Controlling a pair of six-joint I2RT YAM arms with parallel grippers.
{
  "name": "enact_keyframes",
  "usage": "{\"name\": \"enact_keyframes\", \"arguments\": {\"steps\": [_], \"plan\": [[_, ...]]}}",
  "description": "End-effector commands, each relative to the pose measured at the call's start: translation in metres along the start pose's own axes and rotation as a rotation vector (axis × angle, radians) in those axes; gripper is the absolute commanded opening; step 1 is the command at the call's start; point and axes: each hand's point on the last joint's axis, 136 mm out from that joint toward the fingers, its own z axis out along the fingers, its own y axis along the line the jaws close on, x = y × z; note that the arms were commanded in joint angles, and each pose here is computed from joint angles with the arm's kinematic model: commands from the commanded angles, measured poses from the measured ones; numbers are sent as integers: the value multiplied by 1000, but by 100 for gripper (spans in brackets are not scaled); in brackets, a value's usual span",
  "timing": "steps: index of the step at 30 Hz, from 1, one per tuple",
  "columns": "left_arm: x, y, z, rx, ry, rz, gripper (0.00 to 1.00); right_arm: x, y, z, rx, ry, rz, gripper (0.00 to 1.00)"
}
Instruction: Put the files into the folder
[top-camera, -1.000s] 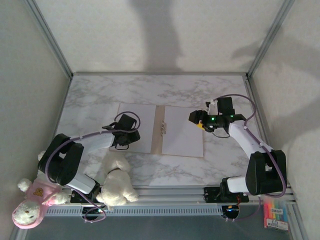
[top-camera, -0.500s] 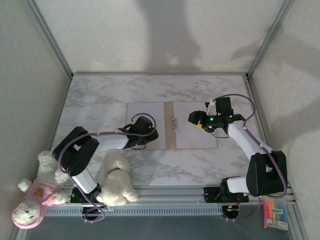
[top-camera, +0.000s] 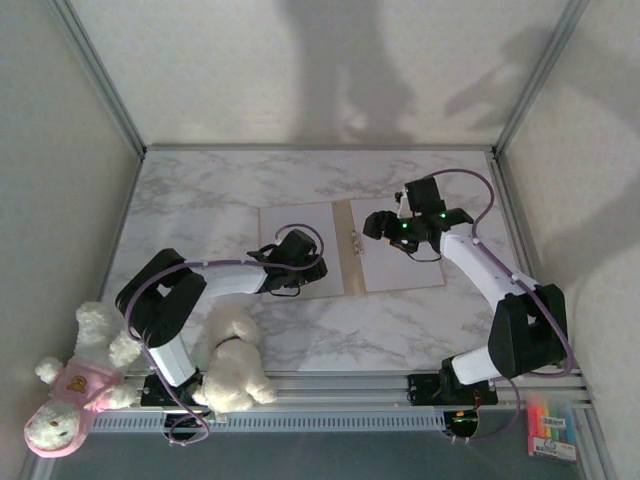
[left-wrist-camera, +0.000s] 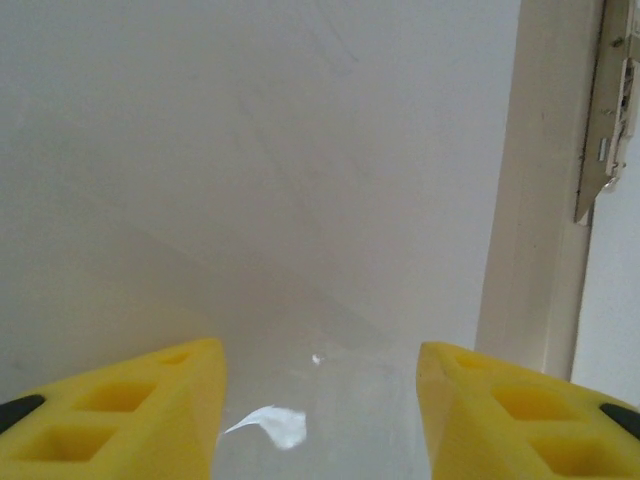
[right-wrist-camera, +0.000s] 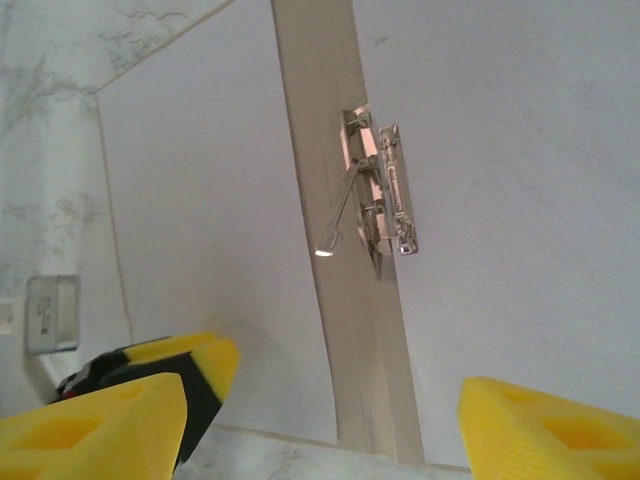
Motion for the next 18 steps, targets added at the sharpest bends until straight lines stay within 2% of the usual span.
{"name": "enact_keyframes", "arguments": {"steps": [1, 9, 18], "plan": [[-8, 11, -15, -71, -31, 56, 54, -2, -1, 1, 92, -2, -5, 74], [-19, 46, -29, -140, -66, 59, 55, -9, 6, 17, 196, 34, -24, 74], [-12, 63, -20, -163, -31, 73, 53, -11, 11, 40, 303, 68, -68, 70]]}}
